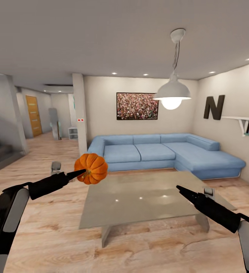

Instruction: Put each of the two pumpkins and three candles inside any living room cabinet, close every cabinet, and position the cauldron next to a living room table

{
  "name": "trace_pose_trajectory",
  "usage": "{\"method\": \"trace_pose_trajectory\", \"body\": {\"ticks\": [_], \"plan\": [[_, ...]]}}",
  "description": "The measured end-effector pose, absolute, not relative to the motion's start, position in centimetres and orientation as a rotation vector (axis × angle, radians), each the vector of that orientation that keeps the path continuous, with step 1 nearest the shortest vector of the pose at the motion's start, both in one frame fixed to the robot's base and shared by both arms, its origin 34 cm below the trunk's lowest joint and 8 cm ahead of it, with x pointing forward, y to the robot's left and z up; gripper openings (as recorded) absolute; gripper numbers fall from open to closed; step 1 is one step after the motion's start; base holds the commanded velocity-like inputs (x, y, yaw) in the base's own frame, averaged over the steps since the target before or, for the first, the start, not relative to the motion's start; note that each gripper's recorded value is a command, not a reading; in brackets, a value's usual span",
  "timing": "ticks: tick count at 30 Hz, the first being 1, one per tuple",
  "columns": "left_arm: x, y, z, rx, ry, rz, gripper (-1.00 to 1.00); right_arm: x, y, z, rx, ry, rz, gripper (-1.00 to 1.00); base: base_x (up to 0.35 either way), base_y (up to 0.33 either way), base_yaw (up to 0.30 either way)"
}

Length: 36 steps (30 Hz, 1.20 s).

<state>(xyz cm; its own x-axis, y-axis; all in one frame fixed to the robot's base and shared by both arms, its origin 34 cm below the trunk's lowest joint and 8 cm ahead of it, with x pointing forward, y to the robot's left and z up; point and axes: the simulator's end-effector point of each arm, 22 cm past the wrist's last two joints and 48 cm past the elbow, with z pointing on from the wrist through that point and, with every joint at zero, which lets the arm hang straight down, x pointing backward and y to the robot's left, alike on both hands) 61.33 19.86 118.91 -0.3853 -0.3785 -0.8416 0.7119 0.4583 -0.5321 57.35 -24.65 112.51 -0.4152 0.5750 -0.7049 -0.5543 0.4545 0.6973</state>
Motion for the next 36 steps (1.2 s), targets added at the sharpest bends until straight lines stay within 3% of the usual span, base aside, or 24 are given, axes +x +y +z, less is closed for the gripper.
{"method": "trace_pose_trajectory", "body": {"ticks": [12, 23, 32, 36], "plan": [[61.0, 19.9, 119.4, 0.306, 1.563, -1.198, -1.0, 57.1, -24.6, 113.0, 0.011, 1.558, 1.24, 1.0, 0.0, 0.248, 0.254], [61.1, 20.0, 119.3, 0.3, 1.566, -1.197, -1.0, 57.0, -24.7, 113.1, 0.01, 1.553, 1.239, 1.0, 0.003, 0.217, 0.046], [64.9, 27.4, 112.8, -0.038, 1.645, -1.247, -1.0, 57.0, -24.7, 113.1, 0.01, 1.556, 1.236, 1.0, 0.228, 0.148, 0.001], [66.8, 30.0, 108.5, -0.18, 1.761, -1.123, -1.0, 57.2, -24.8, 112.7, 0.018, 1.573, 1.217, 1.0, 0.313, 0.017, 0.0]]}}
